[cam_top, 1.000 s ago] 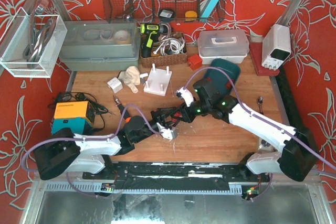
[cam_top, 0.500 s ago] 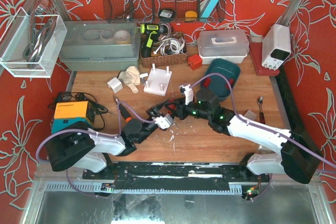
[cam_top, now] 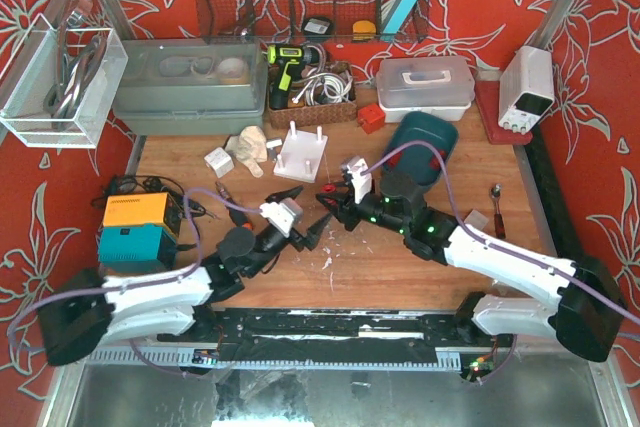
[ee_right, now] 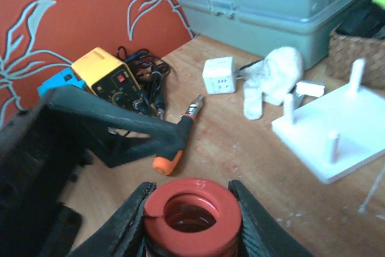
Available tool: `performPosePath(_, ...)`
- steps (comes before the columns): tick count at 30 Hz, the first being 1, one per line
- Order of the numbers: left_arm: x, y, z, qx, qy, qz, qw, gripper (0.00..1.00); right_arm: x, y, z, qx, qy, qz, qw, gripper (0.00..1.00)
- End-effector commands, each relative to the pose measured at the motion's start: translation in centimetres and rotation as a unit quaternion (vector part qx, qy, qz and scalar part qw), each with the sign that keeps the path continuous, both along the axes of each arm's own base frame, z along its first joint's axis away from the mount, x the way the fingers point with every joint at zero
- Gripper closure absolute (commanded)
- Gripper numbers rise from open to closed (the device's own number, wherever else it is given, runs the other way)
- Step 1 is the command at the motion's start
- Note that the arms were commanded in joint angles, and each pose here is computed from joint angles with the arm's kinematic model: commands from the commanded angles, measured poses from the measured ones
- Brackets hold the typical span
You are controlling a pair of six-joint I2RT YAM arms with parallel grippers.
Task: Install the large spring
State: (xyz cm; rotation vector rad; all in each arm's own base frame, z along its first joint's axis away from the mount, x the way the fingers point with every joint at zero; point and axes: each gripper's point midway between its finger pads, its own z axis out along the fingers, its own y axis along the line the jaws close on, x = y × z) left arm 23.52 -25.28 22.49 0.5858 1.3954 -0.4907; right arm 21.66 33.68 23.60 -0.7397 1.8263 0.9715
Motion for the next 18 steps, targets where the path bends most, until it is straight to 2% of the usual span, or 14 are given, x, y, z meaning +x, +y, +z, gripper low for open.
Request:
performPosePath(1, -0.7, 3.0, -0.7, -0.089, 0.131, 0.030, 0.987, 0.11, 0.4, -1.1, 0.6, -0.073, -0.101, 0.011, 0.992, 1.00)
performPosePath(4, -1.3, 5.3, 0.6, -0.137, 0.182, 0.056, 0.972, 0.15, -0.4, -0.8, 0.3, -0.102, -0.164, 0.057, 0.980, 1.00)
performPosePath(8, -1.8, 8.1, 4.1, -0.184, 0.228, 0.092, 0.952, 0.33, -0.6, -0.8, -0.2, -0.134, -0.251, 0.083, 0.955, 1.00)
performPosePath(10, -1.5, 8.0, 4.9, -0.171, 0.256, 0.103, 0.946, 0.34, -0.8, -0.7, 0.1, -0.130, -0.302, 0.090, 0.940, 1.00)
performPosePath(13, -0.7, 6.5, 4.7, -0.107, 0.314, 0.115, 0.936, 0.32, -0.1, -0.8, 0.7, -0.136, -0.344, 0.073, 0.926, 1.00)
performPosePath(15, -0.4, 4.8, 4.5, -0.077, 0.344, 0.100, 0.930, 0.37, 0.2, -0.6, 0.7, -0.146, -0.361, 0.076, 0.918, 1.00)
performPosePath(18, -0.8, 2.2, 5.1, -0.080, 0.365, 0.043, 0.927, 0.46, 0.3, -0.5, 0.7, -0.146, -0.380, 0.073, 0.910, 1.00)
